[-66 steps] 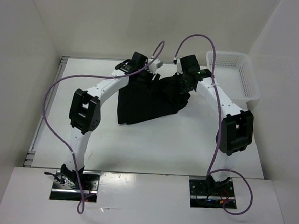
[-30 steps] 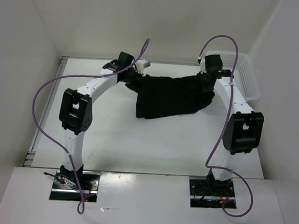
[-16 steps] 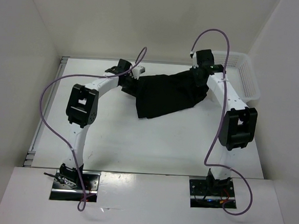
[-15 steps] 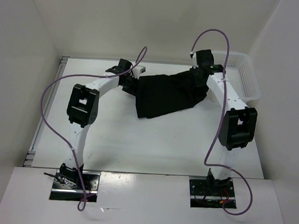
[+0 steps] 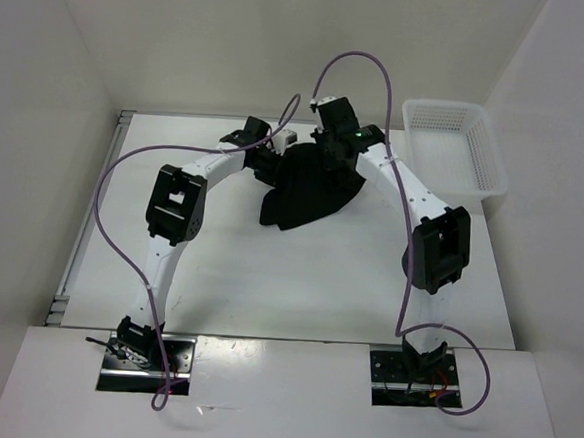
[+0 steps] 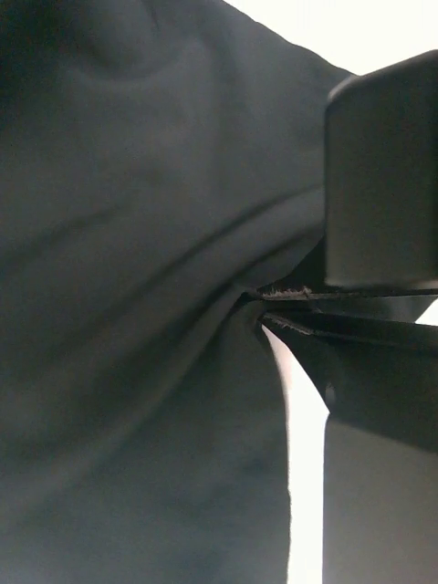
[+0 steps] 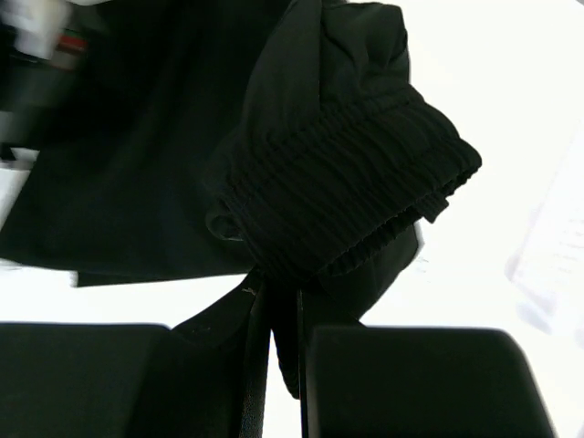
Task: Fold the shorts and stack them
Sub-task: Fold the shorts
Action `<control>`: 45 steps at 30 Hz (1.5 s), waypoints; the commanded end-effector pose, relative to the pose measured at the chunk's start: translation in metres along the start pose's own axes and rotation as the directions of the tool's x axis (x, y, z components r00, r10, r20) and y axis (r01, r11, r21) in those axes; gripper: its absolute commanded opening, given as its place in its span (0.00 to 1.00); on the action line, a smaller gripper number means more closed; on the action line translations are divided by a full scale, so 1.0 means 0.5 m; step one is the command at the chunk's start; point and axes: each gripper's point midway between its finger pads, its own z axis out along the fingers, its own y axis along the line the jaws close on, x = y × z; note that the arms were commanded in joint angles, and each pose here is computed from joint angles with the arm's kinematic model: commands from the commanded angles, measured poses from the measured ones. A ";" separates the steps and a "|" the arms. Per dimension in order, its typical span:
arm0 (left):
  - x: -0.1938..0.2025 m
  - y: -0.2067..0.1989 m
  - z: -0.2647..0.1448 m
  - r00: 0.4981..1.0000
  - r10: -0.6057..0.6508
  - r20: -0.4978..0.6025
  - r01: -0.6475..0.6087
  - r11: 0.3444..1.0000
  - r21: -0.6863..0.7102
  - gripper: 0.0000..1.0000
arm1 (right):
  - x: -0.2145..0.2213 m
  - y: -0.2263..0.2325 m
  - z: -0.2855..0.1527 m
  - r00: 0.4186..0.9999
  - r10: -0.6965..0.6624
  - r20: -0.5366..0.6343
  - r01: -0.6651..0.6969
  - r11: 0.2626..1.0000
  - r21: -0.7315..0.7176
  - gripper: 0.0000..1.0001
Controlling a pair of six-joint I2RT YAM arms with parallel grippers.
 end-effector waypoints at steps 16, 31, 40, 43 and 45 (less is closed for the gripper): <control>0.042 0.010 0.005 0.997 -0.030 -0.067 0.029 0.999 -0.013 0.13 | -0.019 0.301 0.034 0.999 0.048 -0.016 -0.050 0.972 -0.230 0.01; -0.021 0.118 -0.143 0.998 -0.059 0.026 0.063 0.967 -0.246 0.60 | -0.079 0.433 -0.022 0.994 -0.023 0.108 0.080 0.829 -0.554 0.58; -0.102 0.136 -0.289 0.992 -0.023 0.127 0.071 0.918 -0.391 0.80 | -0.176 0.423 -0.158 0.931 -0.097 0.353 0.301 0.752 -0.587 0.59; -0.096 0.085 -0.286 0.994 -0.010 0.105 0.046 0.938 -0.345 0.81 | -0.140 0.397 -0.158 0.913 -0.162 0.374 0.356 0.764 -0.538 0.59; -0.074 0.048 -0.270 0.997 -0.017 0.074 0.037 0.961 -0.274 0.82 | -0.150 0.348 -0.181 0.886 -0.173 0.430 0.378 0.806 -0.456 0.59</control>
